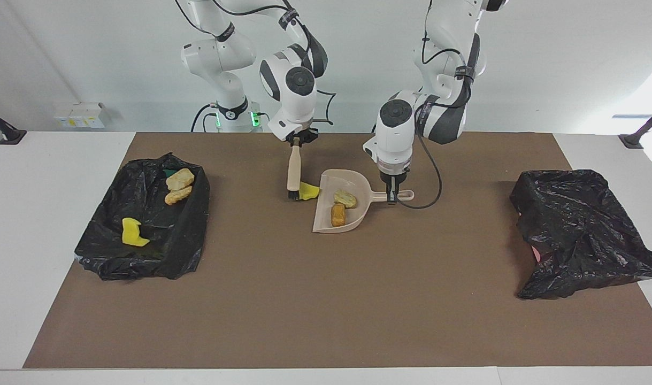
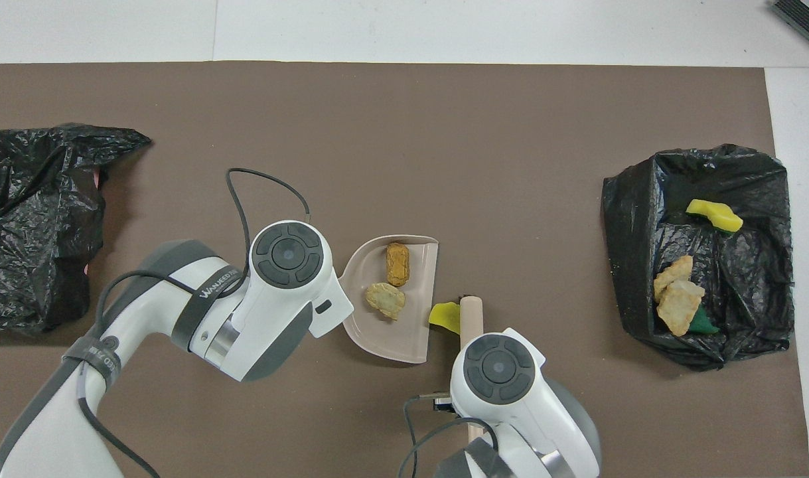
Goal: Sweep and dump trash in bin
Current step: 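Sweep the crumbs into the dustpan with the right gripper's brush, then carry the loaded dustpan with the left gripper to the nearer black bag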
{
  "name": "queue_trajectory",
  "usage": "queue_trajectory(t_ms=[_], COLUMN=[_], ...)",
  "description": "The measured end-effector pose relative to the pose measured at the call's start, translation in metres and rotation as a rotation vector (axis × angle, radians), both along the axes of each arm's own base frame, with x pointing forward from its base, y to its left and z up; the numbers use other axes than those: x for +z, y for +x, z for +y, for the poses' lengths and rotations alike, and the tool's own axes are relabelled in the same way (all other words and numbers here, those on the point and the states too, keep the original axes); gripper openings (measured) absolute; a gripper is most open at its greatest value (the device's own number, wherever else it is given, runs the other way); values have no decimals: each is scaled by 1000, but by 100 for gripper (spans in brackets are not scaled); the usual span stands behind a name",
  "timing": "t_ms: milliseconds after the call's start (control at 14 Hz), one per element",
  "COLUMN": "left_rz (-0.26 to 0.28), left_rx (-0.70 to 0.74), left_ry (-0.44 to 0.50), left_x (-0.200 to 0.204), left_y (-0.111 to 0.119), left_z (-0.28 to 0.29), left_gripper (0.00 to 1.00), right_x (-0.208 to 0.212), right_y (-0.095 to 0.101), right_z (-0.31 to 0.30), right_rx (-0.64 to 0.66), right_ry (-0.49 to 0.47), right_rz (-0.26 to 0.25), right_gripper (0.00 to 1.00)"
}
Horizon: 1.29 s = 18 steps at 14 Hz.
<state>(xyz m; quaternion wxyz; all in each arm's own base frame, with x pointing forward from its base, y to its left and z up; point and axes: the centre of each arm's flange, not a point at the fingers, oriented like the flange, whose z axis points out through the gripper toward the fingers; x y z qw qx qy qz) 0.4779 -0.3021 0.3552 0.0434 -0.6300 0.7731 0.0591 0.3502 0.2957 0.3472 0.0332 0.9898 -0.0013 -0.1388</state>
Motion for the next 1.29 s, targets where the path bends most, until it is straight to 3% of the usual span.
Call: queue_trajectory(t_ms=[214,500,929,1286], left_rz=[-10,-33,-46,-20], left_rx=[4,4,82,134], left_ry=[-7,-26,-76,-138], left_x=[-1,-4,-11,-13], left_y=[-7,-10,5,32], left_z=[2,7,34,72], left_gripper=[32,32,32,32], right_x=[-13,18,56,86], right_y=[1,26,27,-2], right_z=[33,53,48,33], right_rx=[-31,-65,-48,-5], right_ry=[126,209,181,90], right_rz=[-41,-67,-26,-5], right_gripper=[26,26,26,26])
